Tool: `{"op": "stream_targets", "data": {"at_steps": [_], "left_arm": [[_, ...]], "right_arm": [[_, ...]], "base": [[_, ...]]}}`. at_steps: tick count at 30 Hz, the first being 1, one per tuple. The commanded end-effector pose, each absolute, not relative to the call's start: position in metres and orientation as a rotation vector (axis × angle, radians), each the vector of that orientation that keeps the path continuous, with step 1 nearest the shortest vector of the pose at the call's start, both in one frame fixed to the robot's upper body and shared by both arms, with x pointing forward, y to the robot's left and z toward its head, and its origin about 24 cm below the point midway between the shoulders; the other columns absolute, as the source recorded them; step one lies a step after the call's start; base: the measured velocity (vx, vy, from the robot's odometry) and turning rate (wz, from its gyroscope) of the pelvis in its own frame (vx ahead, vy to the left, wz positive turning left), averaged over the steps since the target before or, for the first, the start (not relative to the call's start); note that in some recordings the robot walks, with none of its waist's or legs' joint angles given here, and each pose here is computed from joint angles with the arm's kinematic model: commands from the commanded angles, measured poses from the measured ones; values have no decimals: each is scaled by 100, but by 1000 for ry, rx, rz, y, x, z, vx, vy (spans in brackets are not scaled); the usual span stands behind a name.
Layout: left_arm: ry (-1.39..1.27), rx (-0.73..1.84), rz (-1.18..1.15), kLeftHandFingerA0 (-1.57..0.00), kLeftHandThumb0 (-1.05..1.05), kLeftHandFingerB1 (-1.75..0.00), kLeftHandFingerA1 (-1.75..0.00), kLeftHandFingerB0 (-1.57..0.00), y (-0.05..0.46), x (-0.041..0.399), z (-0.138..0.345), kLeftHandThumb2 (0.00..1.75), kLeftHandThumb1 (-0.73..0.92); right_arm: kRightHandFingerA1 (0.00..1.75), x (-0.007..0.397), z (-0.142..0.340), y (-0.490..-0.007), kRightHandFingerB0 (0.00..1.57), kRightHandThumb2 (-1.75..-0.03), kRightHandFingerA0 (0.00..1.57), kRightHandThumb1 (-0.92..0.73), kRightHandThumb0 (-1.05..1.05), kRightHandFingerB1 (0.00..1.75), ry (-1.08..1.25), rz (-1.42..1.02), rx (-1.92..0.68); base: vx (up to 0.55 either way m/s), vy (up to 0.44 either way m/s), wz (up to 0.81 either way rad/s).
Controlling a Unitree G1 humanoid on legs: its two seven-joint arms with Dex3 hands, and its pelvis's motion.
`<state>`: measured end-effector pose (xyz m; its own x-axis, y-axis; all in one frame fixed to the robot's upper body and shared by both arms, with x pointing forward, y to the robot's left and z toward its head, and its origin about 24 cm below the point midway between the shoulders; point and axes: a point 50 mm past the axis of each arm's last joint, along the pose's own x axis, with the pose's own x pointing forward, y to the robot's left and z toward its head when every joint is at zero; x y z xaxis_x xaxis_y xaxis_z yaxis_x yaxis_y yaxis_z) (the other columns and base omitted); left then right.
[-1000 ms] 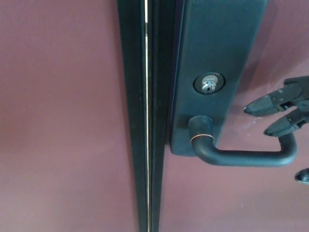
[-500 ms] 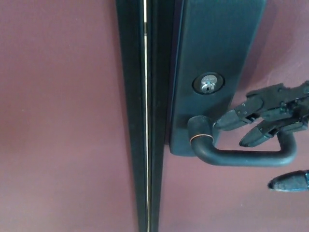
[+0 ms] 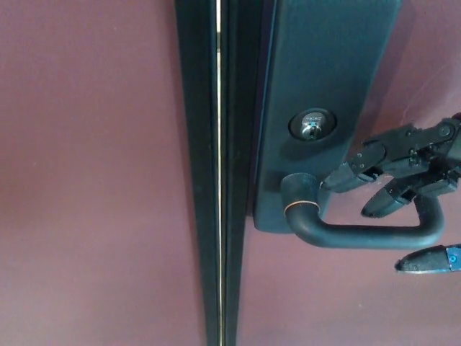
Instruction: The robot walks towards the door handle and put its right hand on it and twist the handle
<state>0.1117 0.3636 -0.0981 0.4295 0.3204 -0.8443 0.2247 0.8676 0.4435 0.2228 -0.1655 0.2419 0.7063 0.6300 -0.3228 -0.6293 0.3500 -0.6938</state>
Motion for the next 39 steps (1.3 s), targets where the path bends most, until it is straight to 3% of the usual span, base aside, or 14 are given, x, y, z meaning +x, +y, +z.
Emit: {"op": "stream_targets", "data": {"at_steps": [1, 7, 8, 39], "left_arm": [[1165, 543, 51, -63, -41, -50, -57, -46, 365, 104, -99, 73, 45], [1168, 536, 52, -63, -41, -50, -57, -46, 365, 103, -99, 73, 45], [1170, 547, 49, -69, -33, -39, -47, -51, 365, 103, -100, 56, 54], [1167, 536, 56, -69, -34, -39, -47, -50, 365, 103, -100, 56, 54]], "right_arm": [[44, 230, 236, -170, 37, -55, 49, -52, -44, 35, 34, 788, -958], [44, 232, 233, -173, 37, -55, 49, -52, -45, 35, 52, 780, -975], [43, 233, 234, -178, 38, -55, 50, -52, -47, 35, 63, 763, -987], [42, 233, 215, -159, 40, -56, 48, -52, -47, 35, 132, 860, -1072]], "base": [[0, 0, 0], [0, 0, 0], [0, 0, 0], [0, 0, 0]]}}
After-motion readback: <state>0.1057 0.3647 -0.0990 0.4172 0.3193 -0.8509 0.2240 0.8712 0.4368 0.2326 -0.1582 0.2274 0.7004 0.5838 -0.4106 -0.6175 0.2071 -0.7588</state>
